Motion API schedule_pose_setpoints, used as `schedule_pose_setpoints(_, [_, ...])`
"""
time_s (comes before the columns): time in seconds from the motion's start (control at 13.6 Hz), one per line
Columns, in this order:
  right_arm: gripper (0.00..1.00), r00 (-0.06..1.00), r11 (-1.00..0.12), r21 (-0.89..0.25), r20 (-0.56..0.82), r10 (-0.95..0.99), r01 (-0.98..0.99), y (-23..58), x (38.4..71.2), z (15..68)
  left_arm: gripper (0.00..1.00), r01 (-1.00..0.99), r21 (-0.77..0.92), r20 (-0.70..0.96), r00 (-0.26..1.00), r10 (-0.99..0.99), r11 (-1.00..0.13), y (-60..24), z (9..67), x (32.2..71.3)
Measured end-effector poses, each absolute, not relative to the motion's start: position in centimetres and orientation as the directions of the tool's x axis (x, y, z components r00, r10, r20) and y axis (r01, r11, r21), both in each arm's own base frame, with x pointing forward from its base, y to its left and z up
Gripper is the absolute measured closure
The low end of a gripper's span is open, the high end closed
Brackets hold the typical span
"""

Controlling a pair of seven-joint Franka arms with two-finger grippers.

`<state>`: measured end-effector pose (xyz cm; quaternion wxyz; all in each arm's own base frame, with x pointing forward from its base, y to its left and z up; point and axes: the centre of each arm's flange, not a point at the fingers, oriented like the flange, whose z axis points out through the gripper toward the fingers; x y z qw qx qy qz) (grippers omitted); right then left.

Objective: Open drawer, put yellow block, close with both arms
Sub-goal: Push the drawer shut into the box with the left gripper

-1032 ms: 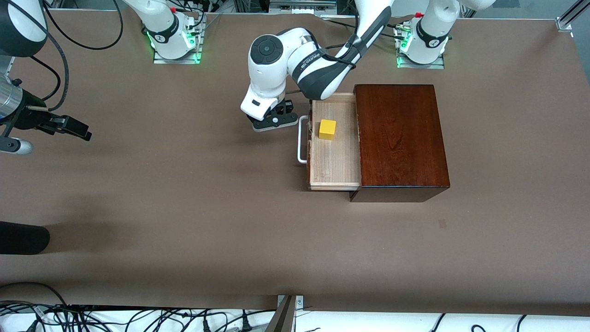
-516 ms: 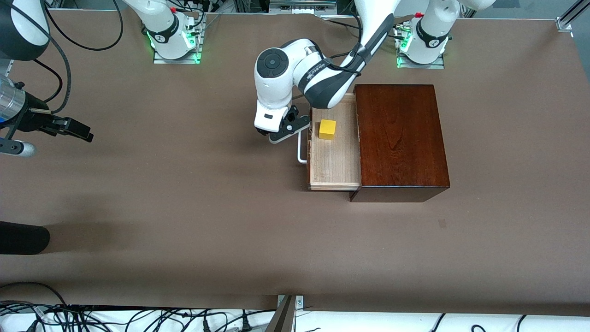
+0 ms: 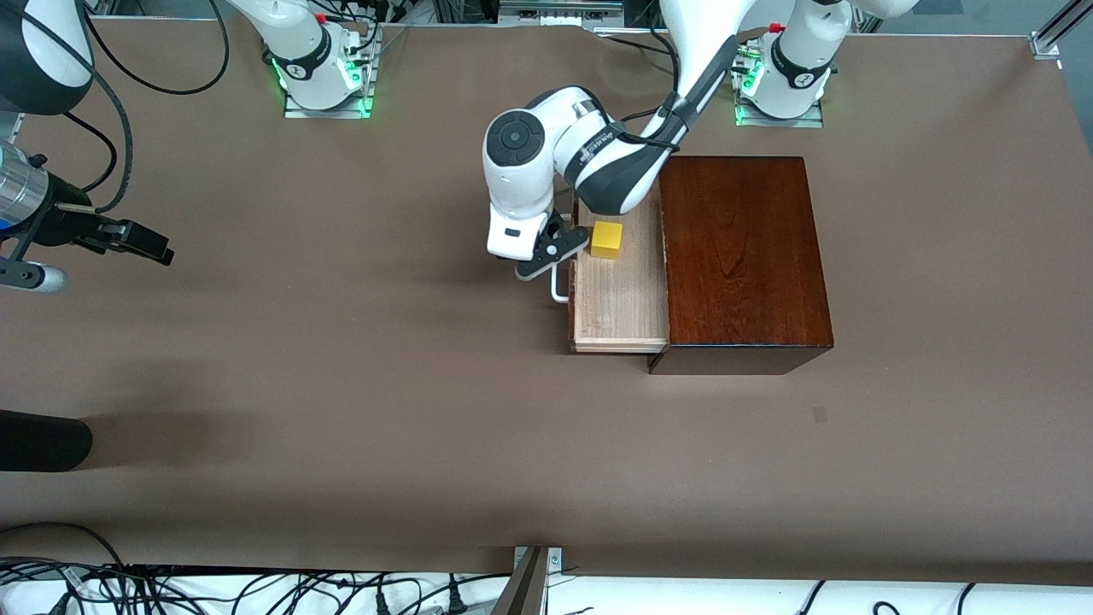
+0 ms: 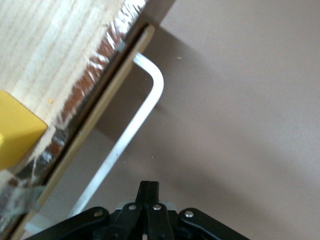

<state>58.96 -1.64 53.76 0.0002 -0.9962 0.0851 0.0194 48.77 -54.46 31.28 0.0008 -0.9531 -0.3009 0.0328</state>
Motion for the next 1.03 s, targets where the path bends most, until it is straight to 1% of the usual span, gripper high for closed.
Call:
schedule_pose_setpoints(0.29, [0.00,0.985,-0.985,0.003,-0.037,-0.171,-0.171,-1.6,59.0,53.8,0.99,0.597,-0.037,-0.063,0.799,0.598,-0.801,-53.0,31.1,50.1])
schedule_pose_setpoints(0.37, [0.00,0.985,-0.985,0.003,-0.037,-0.171,-0.171,-1.6,59.0,53.8,0.94,0.600,-0.040,-0.064,0.796,0.602,-0.799,-52.7,31.1,50.3])
schedule_pose_setpoints(0.44, [0.00,0.985,-0.985,0.003,-0.037,-0.171,-0.171,-1.6,59.0,53.8,0.85,0.602,-0.039,-0.064,0.795,0.603,-0.798,-52.7,31.0,50.4])
schedule_pose_setpoints(0.74, [0.00,0.985,-0.985,0.003,-0.037,-0.171,-0.171,-1.6,59.0,53.8,0.85,0.636,-0.048,-0.065,0.767,0.638,-0.770,-52.8,30.7,50.2])
schedule_pose_setpoints(0.81, [0.00,0.985,-0.985,0.003,-0.037,-0.171,-0.171,-1.6,59.0,53.8,0.82,0.637,-0.048,-0.066,0.766,0.639,-0.769,-52.9,30.7,50.1])
schedule_pose_setpoints(1.03, [0.00,0.985,-0.985,0.003,-0.036,-0.171,-0.171,-1.6,59.0,53.9,0.82,0.630,-0.052,-0.074,0.771,0.632,-0.775,-53.5,30.6,49.3])
